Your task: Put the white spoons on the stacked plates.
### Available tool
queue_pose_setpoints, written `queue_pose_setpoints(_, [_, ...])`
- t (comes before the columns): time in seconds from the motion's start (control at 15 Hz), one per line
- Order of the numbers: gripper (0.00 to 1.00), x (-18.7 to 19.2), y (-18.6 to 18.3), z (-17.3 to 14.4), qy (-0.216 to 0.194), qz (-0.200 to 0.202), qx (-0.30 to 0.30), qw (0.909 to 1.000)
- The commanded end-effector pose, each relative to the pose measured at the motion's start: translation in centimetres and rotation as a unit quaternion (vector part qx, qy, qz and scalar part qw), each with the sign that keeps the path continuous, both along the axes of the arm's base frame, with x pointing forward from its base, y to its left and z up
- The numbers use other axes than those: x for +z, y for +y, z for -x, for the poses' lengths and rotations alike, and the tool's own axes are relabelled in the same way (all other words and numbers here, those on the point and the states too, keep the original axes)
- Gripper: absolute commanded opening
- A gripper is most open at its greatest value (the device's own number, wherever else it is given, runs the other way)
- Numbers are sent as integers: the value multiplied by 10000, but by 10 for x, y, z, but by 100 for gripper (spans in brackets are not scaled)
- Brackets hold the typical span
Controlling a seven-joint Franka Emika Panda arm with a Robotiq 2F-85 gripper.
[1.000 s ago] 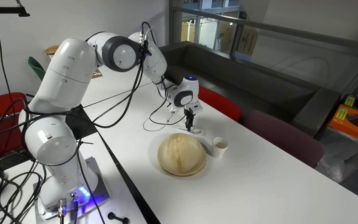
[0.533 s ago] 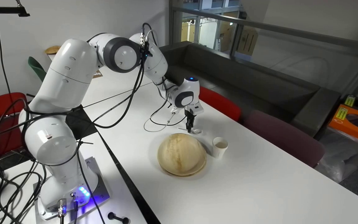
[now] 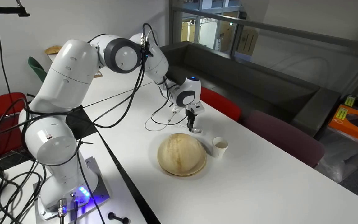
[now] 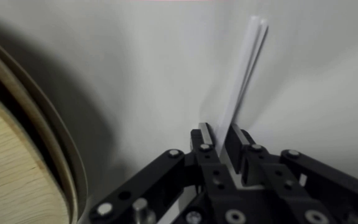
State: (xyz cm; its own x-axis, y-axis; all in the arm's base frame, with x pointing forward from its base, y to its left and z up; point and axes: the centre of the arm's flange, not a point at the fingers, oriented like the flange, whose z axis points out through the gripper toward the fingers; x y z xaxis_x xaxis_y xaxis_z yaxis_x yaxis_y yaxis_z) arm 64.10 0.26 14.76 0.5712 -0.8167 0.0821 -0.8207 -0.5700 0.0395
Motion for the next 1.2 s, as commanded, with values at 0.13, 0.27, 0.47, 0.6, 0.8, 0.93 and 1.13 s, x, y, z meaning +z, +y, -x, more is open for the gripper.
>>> queue_pose_setpoints(0.13, [18, 1, -2, -9, 82, 25, -119, 9999])
queue_pose_setpoints(0.27, [19, 1, -2, -9, 80, 27, -120, 9999])
queue_pose_setpoints(0.47, [19, 8, -2, -5, 20, 17, -90, 10000])
queue_pose_setpoints(0.6, [15, 19, -2, 0, -67, -19, -47, 10000])
queue_pose_setpoints(0.8, [1, 33, -1, 2, -148, -86, -14, 9999])
queue_pose_setpoints(0.93, [3, 42, 1, 3, -205, -116, 4, 9997])
queue_pose_setpoints(1.13, [3, 54, 3, 4, -292, -134, 38, 9995])
